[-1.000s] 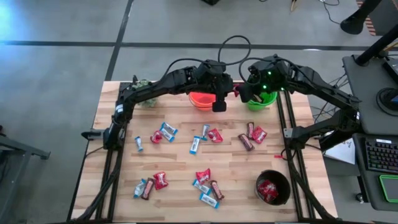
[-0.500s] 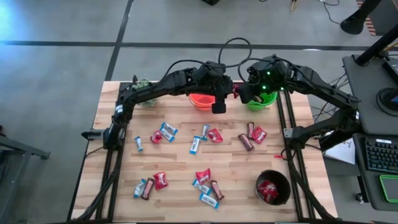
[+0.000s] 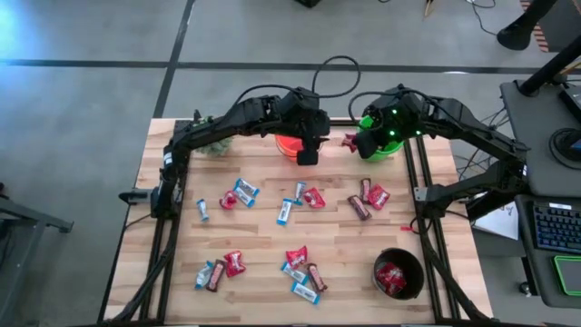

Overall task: Organize candy in baskets
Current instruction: Put the red chocolate into the black bucket

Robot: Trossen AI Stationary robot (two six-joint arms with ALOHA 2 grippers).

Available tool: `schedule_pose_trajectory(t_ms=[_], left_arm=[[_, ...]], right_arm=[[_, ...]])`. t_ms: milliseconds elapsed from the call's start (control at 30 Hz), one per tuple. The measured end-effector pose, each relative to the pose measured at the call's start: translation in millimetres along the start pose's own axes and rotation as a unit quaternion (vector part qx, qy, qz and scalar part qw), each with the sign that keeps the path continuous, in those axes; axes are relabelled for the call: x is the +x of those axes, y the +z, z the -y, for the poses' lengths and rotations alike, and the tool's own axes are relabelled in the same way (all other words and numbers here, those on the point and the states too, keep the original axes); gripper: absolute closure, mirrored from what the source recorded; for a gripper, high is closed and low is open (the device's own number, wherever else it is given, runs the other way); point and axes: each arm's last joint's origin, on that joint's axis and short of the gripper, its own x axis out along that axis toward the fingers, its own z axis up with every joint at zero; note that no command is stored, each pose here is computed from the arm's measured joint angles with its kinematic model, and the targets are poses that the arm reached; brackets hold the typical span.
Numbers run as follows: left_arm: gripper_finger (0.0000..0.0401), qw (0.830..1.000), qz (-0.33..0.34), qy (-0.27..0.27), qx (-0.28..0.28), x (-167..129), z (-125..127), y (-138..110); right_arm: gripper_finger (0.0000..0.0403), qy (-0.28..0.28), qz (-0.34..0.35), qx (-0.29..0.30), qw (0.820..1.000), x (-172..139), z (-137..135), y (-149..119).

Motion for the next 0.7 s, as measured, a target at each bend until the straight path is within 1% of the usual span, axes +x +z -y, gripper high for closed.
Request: schedule_pose_trajectory(t_ms=[133, 233, 400, 500, 700], left_arm=[[0.0258, 0.999, -0.042, -0.018, 0.013, -6, 2, -8], [0.0255, 0.996, -0.080, -0.035, 0.018, -10, 5, -16], [0.0259, 0.986, -0.149, -0.068, 0.022, -13, 9, -30], [0.0262, 0.982, -0.170, -0.079, 0.021, -15, 9, -35], [0.0263, 0.977, -0.192, -0.088, 0.019, -17, 9, -39]], right_arm=[[0.0395, 0.014, -0.058, 0.023, 0.998, -7, 3, -12], [0.0395, -0.002, -0.104, 0.040, 0.994, -13, 4, -24], [0.0395, -0.026, -0.165, 0.067, 0.984, -24, 1, -47], [0.0395, -0.022, -0.184, 0.078, 0.980, -30, -7, -59], [0.0395, -0.020, -0.224, 0.092, 0.970, -38, -22, -81]])
